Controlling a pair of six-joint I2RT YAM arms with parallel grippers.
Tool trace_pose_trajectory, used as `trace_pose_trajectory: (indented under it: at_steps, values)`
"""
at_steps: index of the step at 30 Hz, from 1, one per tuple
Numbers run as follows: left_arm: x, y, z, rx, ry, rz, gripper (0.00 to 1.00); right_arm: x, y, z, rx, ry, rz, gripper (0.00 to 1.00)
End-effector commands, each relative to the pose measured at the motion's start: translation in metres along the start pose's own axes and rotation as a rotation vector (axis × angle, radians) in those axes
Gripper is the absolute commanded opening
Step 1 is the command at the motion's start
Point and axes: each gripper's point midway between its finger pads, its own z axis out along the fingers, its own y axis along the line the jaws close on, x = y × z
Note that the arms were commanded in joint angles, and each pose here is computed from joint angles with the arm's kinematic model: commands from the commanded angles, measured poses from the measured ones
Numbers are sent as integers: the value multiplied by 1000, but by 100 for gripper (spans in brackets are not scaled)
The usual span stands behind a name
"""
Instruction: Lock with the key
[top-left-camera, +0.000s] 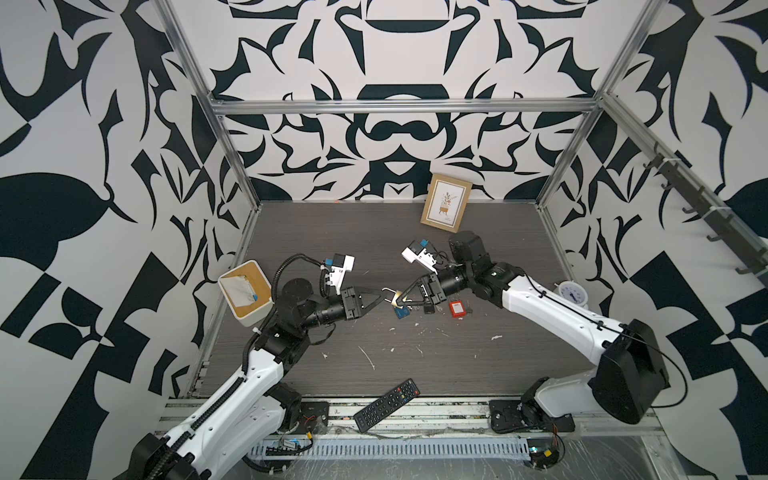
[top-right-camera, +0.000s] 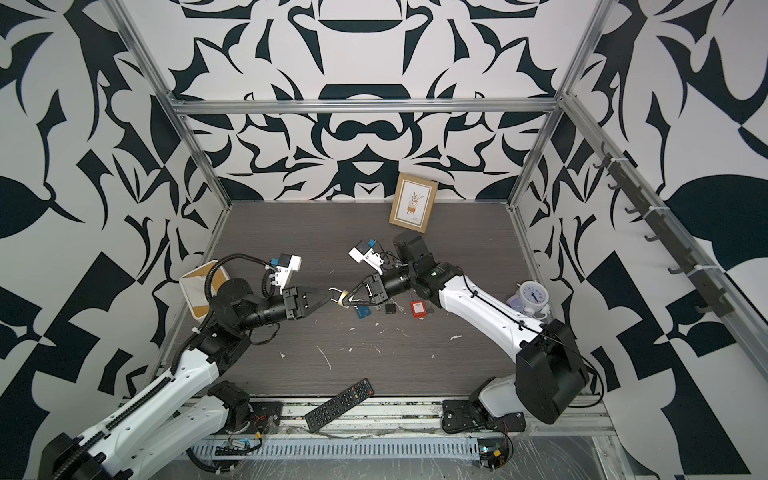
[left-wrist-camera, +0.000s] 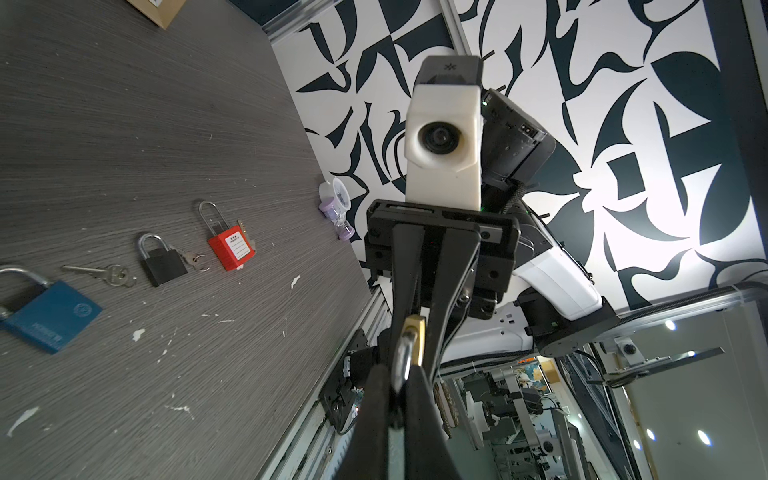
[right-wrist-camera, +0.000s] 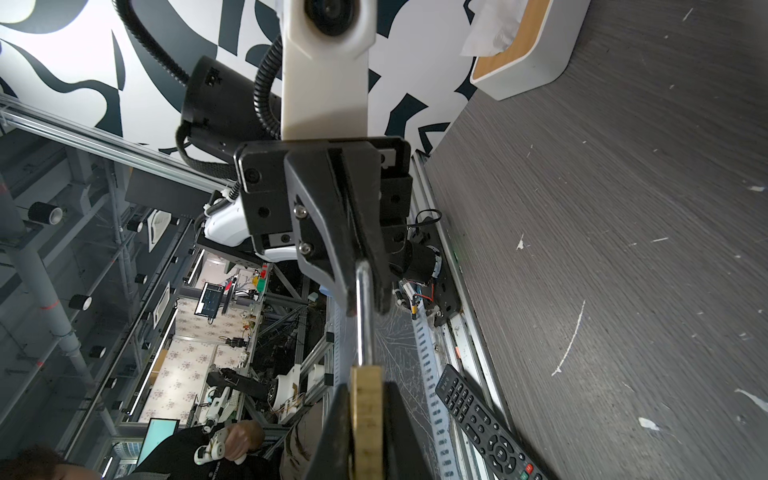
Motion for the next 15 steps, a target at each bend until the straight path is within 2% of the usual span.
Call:
trace_pose_trajectory:
  at_steps: [1, 9, 15]
  values:
    - [5, -1, -1, 5, 17, 28, 0, -14, 33, -6, -53, -44, -103, 0]
    - [4, -6, 0, 24, 23, 39, 0, -21, 27, -4, -40, -67, -89, 0]
    - [4, -16, 1, 84, 39, 12, 0, -25, 15, -4, 25, -87, -109, 0]
